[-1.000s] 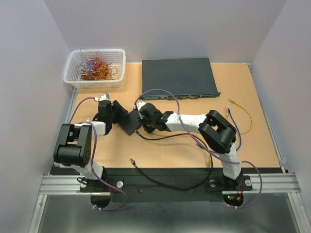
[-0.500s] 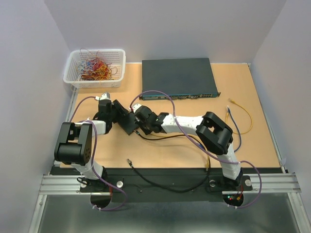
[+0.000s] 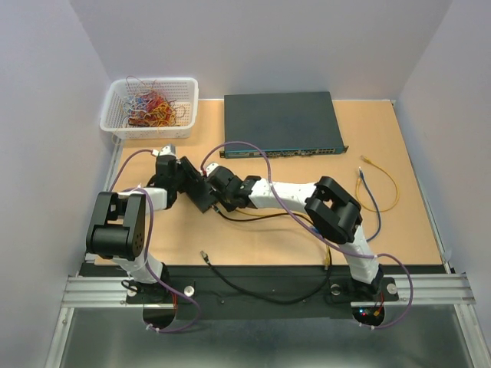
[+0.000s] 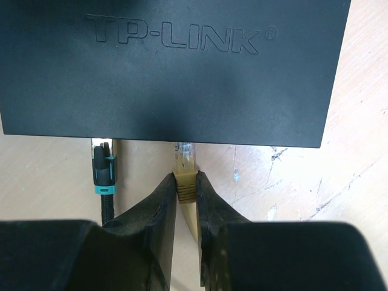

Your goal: Insert the plug into the switch port

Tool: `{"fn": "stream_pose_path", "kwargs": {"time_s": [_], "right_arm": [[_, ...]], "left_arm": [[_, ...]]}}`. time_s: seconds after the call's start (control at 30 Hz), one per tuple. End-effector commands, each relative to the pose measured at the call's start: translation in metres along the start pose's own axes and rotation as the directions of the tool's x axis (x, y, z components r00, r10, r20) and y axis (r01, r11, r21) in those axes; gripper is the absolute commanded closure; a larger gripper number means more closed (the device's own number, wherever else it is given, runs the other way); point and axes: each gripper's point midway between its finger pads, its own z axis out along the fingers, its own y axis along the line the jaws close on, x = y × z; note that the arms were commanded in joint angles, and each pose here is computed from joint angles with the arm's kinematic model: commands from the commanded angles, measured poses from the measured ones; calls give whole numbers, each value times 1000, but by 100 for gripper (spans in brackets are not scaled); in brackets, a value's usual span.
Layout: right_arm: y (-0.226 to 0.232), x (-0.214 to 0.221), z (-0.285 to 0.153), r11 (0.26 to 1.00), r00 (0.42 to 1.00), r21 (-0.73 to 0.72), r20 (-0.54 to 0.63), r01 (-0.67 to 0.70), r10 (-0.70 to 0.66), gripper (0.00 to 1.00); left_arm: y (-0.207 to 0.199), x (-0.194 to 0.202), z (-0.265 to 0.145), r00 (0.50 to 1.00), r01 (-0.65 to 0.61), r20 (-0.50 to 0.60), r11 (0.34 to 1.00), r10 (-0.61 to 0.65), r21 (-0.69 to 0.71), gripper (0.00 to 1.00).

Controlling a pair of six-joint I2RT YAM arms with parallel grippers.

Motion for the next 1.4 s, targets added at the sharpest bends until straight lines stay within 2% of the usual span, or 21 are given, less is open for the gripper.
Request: {"fn": "stream_pose_path", "kwargs": {"time_s": [0.0, 0.5, 0.97, 1.27, 1.37], "right_arm": [[-4, 9, 10, 998, 999, 52, -42, 25, -23, 100], [-22, 3, 18, 990, 998, 139, -67, 1, 8, 100], [-37, 5, 10, 986, 997, 166, -74, -13, 25, 99], [-40, -3, -3, 988, 997, 139, -59, 66, -58, 100], [-40, -14, -15, 985, 991, 110, -8, 131, -131, 100]], "left_arm": [[-12, -6, 2, 999, -50, -9, 998, 50, 24, 42], [-34, 22, 3, 990, -103, -92, 994, 107, 42, 43], [-58, 79, -13, 975, -89, -191, 988, 112, 127, 43], [-63, 111, -18, 960, -97, -239, 975, 145, 200, 43], [-64, 118, -21, 956, -110, -243, 967, 167, 232, 43]]}}
